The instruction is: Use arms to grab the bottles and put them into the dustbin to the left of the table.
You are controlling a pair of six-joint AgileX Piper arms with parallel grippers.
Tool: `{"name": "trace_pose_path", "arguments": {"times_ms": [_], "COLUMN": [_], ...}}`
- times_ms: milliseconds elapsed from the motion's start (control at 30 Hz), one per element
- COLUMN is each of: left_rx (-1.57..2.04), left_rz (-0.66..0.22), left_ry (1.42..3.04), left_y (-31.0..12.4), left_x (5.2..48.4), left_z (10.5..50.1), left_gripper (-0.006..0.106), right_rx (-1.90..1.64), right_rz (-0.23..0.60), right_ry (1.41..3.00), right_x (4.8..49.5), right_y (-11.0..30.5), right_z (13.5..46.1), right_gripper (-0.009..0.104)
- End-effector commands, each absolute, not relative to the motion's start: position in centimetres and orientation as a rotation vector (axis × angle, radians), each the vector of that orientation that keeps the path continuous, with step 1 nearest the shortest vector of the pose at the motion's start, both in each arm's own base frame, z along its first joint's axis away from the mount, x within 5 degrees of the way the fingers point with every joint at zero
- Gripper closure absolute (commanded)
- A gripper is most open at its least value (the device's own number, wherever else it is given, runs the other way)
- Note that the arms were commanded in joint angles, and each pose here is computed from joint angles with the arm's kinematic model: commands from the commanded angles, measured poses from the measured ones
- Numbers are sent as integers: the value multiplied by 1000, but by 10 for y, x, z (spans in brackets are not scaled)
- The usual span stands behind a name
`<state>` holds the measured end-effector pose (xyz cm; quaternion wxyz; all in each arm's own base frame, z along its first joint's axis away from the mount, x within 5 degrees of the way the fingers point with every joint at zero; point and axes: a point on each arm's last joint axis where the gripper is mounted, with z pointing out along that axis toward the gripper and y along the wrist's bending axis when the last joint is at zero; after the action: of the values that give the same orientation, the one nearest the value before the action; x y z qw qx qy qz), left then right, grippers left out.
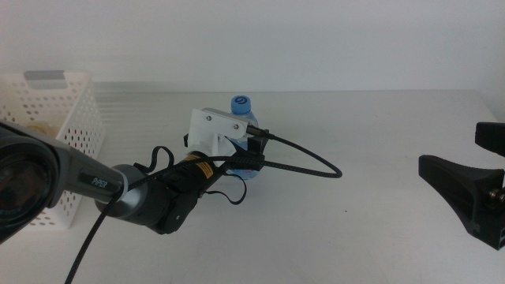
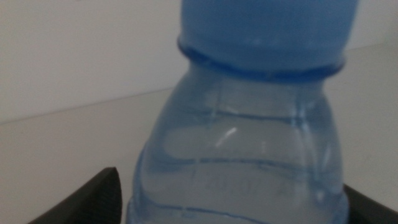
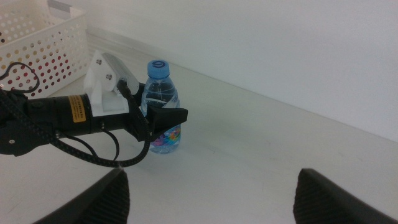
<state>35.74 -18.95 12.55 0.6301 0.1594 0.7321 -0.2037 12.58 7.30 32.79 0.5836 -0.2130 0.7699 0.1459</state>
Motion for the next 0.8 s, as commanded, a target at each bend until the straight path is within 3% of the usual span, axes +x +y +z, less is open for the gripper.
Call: {"name": "trace_pose_path", "arguments": {"times_ms": [0,133,400,767], "left_rx": [328,334,431,402], "left_rz": [-519,-521,-545,-505], "left_ry": [1531,1529,1508,1539], "left_y": [-193,-194,-198,-169], "left_x": [363,364,355,309], "left_z": [158,157,164,216], "left_gripper": [14,32,103,105], "right_rx": [-495,-495,-495,-495], "right_rz": [346,346,346,346], "right_ry": [1695,1695,1695,1695], "right_x": [126,126,126,126], "right_y": [74,74,74,74], "right_z": [344,344,344,344], "right_gripper": [8,8,8,8]}}
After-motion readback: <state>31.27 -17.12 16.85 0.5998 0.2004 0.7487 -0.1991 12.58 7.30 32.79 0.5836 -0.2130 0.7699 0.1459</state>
